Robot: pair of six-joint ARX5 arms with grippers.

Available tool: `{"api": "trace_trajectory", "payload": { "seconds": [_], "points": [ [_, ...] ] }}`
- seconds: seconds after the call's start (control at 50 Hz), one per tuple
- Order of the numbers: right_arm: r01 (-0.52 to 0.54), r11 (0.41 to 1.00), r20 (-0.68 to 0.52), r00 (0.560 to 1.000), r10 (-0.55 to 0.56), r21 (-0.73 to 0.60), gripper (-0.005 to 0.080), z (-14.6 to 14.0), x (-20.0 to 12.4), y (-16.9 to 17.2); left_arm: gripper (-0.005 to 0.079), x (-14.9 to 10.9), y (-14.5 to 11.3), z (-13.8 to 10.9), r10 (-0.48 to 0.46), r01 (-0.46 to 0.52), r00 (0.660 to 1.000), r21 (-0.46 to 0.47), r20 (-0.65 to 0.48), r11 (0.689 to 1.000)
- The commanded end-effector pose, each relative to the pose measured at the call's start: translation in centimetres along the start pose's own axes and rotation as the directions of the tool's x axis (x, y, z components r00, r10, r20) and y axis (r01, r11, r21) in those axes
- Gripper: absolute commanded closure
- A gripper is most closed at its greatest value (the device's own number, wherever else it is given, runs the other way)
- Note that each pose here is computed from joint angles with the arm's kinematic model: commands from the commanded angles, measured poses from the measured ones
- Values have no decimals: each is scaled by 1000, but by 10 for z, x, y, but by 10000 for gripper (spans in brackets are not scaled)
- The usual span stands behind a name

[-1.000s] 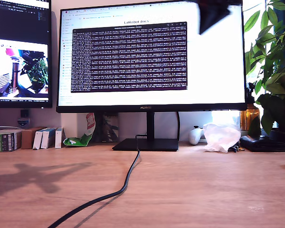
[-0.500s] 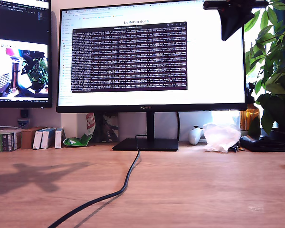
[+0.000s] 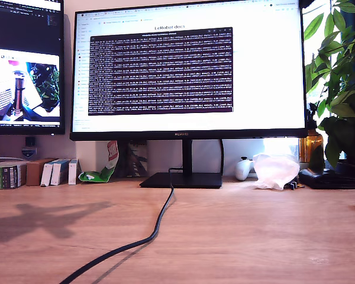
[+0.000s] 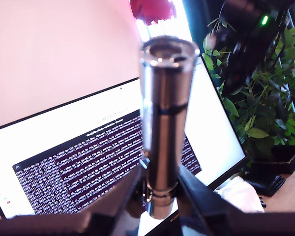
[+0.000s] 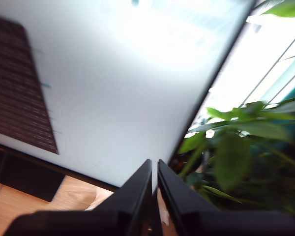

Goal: Pick the metallic laser pointer with your right arm, pass it to your left arm, then place it down to the left side of the table

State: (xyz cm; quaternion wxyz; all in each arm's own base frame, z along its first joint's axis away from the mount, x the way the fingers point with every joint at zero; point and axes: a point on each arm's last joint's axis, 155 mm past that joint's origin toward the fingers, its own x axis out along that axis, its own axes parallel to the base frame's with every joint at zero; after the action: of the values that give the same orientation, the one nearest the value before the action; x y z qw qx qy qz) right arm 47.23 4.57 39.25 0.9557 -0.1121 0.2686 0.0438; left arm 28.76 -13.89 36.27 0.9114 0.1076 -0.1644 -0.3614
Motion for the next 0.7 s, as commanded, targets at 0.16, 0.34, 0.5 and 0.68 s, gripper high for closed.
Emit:
{"api": "trace_trajectory", "payload": {
  "seconds": [0.16, 0.34, 0.5, 0.68],
  "points": [
    [14, 1000, -11, 1000, -14, 16, 763, -12, -17, -7, 766, 0, 3, 9, 8, -8, 1000, 20, 18, 1000],
    [29, 999, 34, 999, -30, 27, 763, -20, -37, -9, 766, 0, 3, 7, 8, -8, 1000, 17, 13, 1000],
    [55, 998, 81, 995, -58, 38, 763, -38, -50, -10, 766, 0, 3, -5, 9, -10, 999, -22, -34, 1000],
    [67, 997, 96, 993, -71, 46, 763, -80, -58, -7, 766, -2, 7, -30, 41, -48, 991, -50, -127, 998]
  ]
}}
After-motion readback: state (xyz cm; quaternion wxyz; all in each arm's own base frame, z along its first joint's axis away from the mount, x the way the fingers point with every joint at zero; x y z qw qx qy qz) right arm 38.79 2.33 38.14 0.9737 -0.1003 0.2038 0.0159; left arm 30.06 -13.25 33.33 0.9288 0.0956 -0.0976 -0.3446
